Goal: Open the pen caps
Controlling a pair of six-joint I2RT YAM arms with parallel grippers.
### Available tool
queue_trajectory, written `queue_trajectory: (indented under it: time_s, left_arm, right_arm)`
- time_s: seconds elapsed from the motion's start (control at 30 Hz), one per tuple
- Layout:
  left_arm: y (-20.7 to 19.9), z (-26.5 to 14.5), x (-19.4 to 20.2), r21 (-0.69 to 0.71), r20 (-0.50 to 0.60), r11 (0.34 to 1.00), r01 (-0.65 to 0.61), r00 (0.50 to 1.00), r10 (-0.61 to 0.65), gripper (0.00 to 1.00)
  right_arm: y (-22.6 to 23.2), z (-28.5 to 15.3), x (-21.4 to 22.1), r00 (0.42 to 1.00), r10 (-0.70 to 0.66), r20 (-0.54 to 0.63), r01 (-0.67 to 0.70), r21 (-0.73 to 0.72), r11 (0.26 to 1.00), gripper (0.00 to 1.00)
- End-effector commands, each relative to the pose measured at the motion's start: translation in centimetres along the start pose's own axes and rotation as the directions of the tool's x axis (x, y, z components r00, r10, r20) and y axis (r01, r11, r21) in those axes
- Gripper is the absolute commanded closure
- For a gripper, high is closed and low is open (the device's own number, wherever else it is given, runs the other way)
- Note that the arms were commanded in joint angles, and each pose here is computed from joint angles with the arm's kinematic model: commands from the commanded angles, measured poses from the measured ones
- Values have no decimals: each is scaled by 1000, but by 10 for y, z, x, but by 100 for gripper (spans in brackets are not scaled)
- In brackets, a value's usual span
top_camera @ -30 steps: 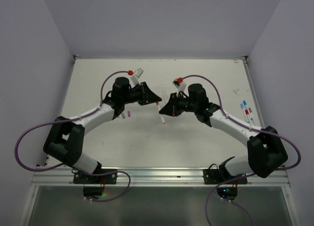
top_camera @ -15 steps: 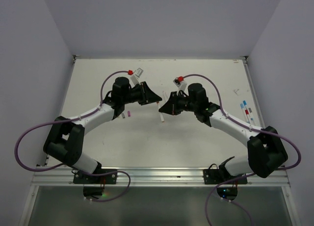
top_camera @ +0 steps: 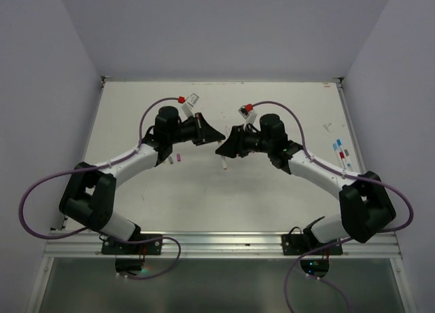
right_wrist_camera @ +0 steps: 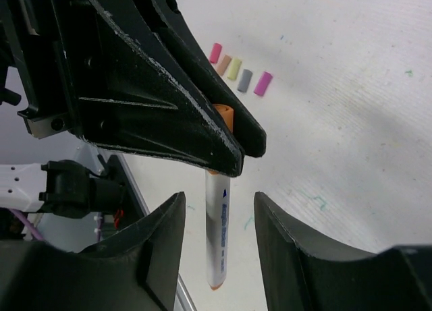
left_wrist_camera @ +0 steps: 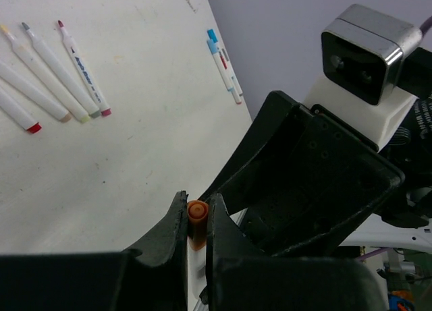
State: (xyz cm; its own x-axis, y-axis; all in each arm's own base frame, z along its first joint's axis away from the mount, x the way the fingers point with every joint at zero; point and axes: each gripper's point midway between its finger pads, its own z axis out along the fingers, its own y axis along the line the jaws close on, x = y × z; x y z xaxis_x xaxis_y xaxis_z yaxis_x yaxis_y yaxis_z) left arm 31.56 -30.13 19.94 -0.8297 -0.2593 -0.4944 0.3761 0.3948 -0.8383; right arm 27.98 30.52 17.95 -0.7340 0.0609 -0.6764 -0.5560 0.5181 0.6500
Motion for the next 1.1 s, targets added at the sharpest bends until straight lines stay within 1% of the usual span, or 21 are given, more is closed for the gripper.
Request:
queue_trajectory:
  time_s: [0.0, 0.03, 0.07, 0.1, 0.13, 0.17, 0.27, 0.3, 0.33, 0.4, 0.43, 0.5, 0.53, 0.57, 0.67, 0.7, 0.83, 0.87, 0.9, 1.03, 1.07]
  left_arm:
    - [-35, -7, -5, 113, 6, 993, -24, 1000, 23, 100]
    - [-39, -8, -8, 130, 15, 991, -29, 1000, 27, 100]
    - [-42, -8, -8, 140, 14, 990, -26, 1000, 24, 100]
    - [-44, -9, -8, 147, 10, 989, -13, 1000, 11, 100]
    - [-47, -9, -8, 159, 14, 987, -20, 1000, 18, 100]
    - [-47, -10, -9, 153, 17, 988, -22, 1000, 19, 100]
    - [-20, -7, -15, -19, 25, 999, -28, 999, 28, 100]
    - [-16, -7, -26, -73, 45, 994, -78, 996, 81, 100]
    - [7, -11, -25, -203, 49, 978, -43, 997, 54, 100]
    - [25, -16, -39, -334, 89, 941, -59, 992, 94, 100]
    - [33, -19, -37, -374, 81, 926, -47, 993, 83, 100]
    - [37, -19, -43, -403, 95, 914, -43, 992, 88, 100]
    - [43, -16, -42, -414, 90, 909, -32, 993, 76, 100]
    - [45, -14, -41, -415, 86, 909, -26, 994, 68, 100]
    - [56, -9, -36, -426, 72, 905, -5, 997, 39, 100]
    - [59, -8, -32, -424, 60, 906, -6, 998, 35, 100]
    - [81, -11, -18, -472, 20, 881, -36, 998, 52, 100]
    - [89, -13, -14, -489, -7, 870, -62, 998, 67, 100]
    - [105, -18, -6, -547, -25, 835, -54, 999, 48, 100]
    - [138, -29, 10, -637, -55, 768, -73, 997, 49, 100]
    - [149, -34, 12, -675, -57, 733, -79, 997, 55, 100]
  right_arm:
    - [29, 7, -23, 998, -29, 54, 37, -154, 987, 52]
    - [29, 9, -21, 998, -19, 56, 28, -162, 986, 54]
    - [26, 12, -20, 999, -8, 51, 16, -165, 986, 62]
    - [29, 14, -21, 999, -3, 51, 12, -186, 982, 72]
    - [31, 15, -23, 998, 5, 55, 6, -195, 981, 91]
    - [30, 17, -24, 998, 13, 60, -1, -192, 981, 100]
    - [21, 17, -27, 996, 14, 91, -3, -120, 993, 100]
    - [13, 14, -19, 998, -21, 65, 25, -58, 998, 100]
    - [6, 16, -24, 995, -55, 88, 52, 33, 998, 100]
    - [-11, 14, -12, 991, -128, 42, 120, 156, 980, 100]
    - [-17, 13, -16, 983, -173, 58, 154, 246, 957, 100]
    - [-36, 5, -9, 969, -248, 3, 228, 384, 895, 100]
    - [-34, 6, -4, 959, -284, -15, 264, 411, 872, 100]
    - [-48, -2, -11, 948, -319, -8, 278, 514, 812, 100]
    - [-61, -16, -10, 925, -378, -47, 323, 622, 713, 100]
    - [-63, -19, -8, 922, -385, -48, 327, 628, 706, 100]
    - [-87, -35, -21, 941, -331, -64, 281, 693, 665, 100]
    - [-103, -37, -8, 955, -268, -126, 276, 706, 653, 100]
    - [-119, -46, -20, 965, -239, -105, 237, 738, 632, 100]
    - [-161, -64, -26, 987, -135, -92, 155, 792, 591, 100]
    - [-178, -68, -21, 990, -88, -107, 138, 803, 580, 100]
